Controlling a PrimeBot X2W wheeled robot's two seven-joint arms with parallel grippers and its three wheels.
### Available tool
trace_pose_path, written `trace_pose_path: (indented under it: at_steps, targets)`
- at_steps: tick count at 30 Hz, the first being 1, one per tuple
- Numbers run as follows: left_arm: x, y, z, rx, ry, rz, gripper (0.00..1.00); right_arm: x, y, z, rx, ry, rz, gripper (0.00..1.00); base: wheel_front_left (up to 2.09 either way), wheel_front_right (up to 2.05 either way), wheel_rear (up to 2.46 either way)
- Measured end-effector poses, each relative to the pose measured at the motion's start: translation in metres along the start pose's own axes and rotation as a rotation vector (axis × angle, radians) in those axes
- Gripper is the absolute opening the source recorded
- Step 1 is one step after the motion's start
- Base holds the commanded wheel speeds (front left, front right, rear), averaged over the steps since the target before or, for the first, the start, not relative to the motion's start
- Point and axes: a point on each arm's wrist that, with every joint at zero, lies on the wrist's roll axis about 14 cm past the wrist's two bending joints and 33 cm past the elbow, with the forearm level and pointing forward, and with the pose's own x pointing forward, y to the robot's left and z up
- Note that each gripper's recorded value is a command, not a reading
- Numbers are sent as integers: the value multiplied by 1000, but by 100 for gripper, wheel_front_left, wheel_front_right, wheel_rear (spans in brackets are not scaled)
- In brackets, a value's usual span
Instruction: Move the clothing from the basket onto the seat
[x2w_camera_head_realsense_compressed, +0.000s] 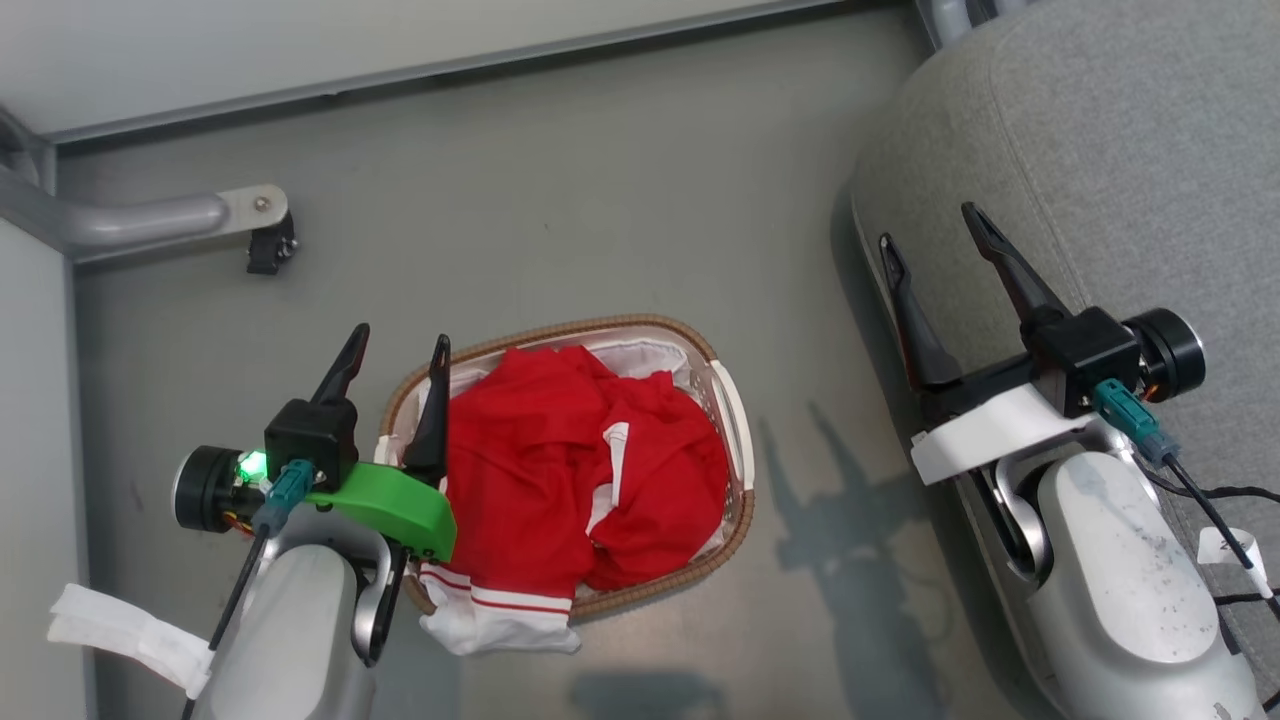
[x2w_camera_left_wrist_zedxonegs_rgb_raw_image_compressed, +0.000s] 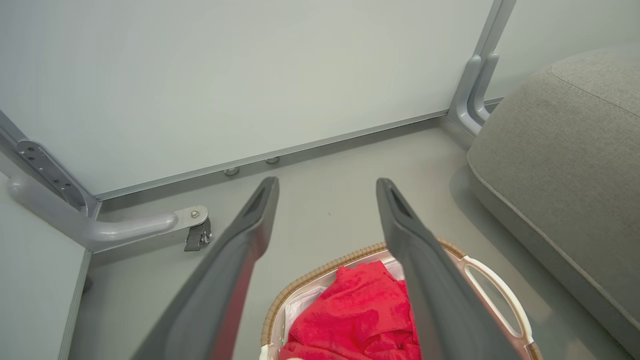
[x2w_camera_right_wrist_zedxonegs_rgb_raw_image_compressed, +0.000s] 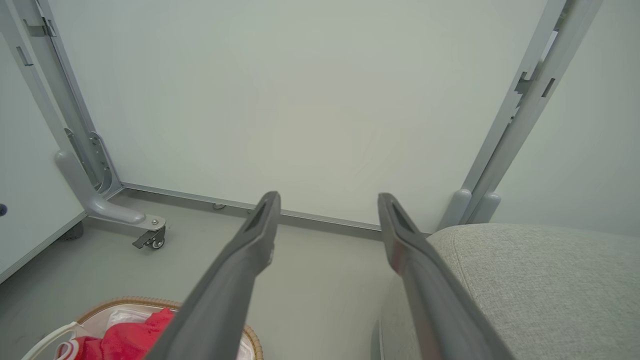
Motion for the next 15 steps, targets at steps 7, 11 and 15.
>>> trace_pose_path:
  at_steps: [7,11,15]
  targets:
    - [27,-6,-44,11,104,-71,100,18,-8,-15,-3,8,-13,100,0,0,0]
    - [41,-11,-71,-5,163,-106,100,24,-15,-26,-6,22,-28,100,0,0,0]
    - [48,-20,-104,-7,241,-156,100,26,-18,-44,-4,55,-32,100,0,0,0]
